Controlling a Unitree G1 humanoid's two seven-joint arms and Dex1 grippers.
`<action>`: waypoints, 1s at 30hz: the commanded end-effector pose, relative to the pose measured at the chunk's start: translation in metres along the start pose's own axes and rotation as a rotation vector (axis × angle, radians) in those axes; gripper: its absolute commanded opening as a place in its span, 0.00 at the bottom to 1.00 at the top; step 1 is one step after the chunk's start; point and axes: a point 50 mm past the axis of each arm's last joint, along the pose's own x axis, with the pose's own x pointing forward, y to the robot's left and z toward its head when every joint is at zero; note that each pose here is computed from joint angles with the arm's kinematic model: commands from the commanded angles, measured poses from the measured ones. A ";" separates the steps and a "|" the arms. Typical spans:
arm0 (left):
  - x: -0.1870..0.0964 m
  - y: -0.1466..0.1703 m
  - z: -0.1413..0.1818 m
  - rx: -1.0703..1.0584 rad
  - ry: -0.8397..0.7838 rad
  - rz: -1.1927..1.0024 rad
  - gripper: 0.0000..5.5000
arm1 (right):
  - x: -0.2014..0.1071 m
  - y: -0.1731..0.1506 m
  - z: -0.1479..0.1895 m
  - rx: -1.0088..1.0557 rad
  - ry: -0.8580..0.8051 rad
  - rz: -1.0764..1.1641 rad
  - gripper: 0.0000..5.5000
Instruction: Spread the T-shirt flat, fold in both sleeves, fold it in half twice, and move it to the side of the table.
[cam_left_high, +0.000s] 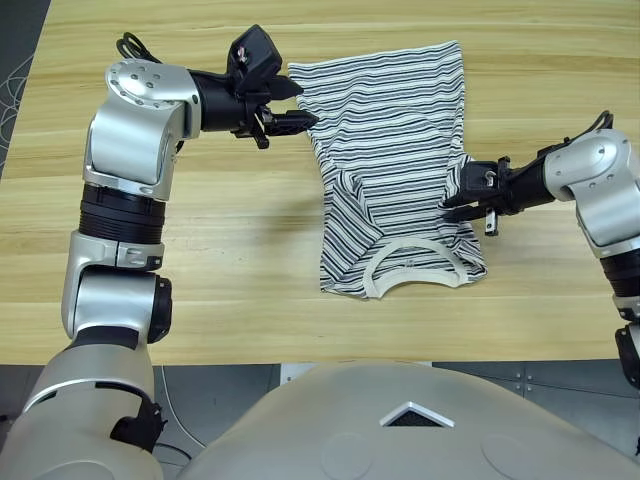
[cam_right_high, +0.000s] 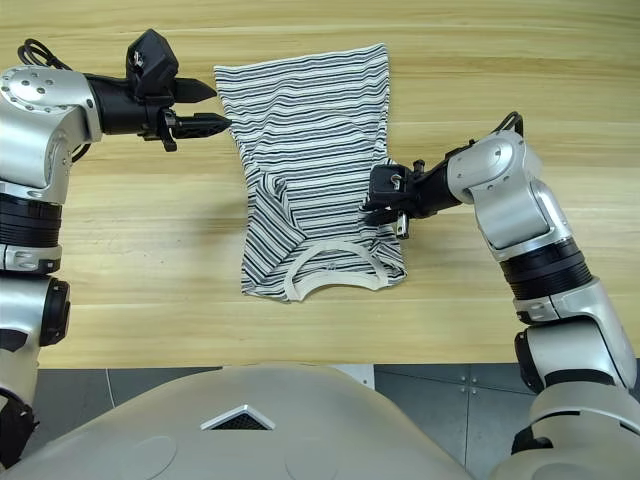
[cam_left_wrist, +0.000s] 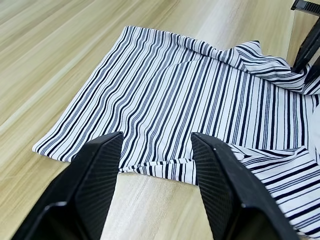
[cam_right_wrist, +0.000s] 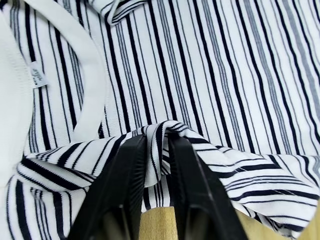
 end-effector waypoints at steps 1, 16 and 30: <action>0.000 0.000 0.002 0.011 -0.002 -0.003 0.46 | -0.008 -0.004 0.009 -0.029 -0.021 -0.022 0.23; -0.001 -0.001 0.004 0.025 -0.007 -0.010 0.46 | -0.055 -0.052 -0.028 0.057 0.075 -0.391 0.23; -0.001 0.000 0.003 0.026 -0.008 -0.007 0.46 | -0.011 -0.045 -0.040 -0.012 0.091 -0.269 0.23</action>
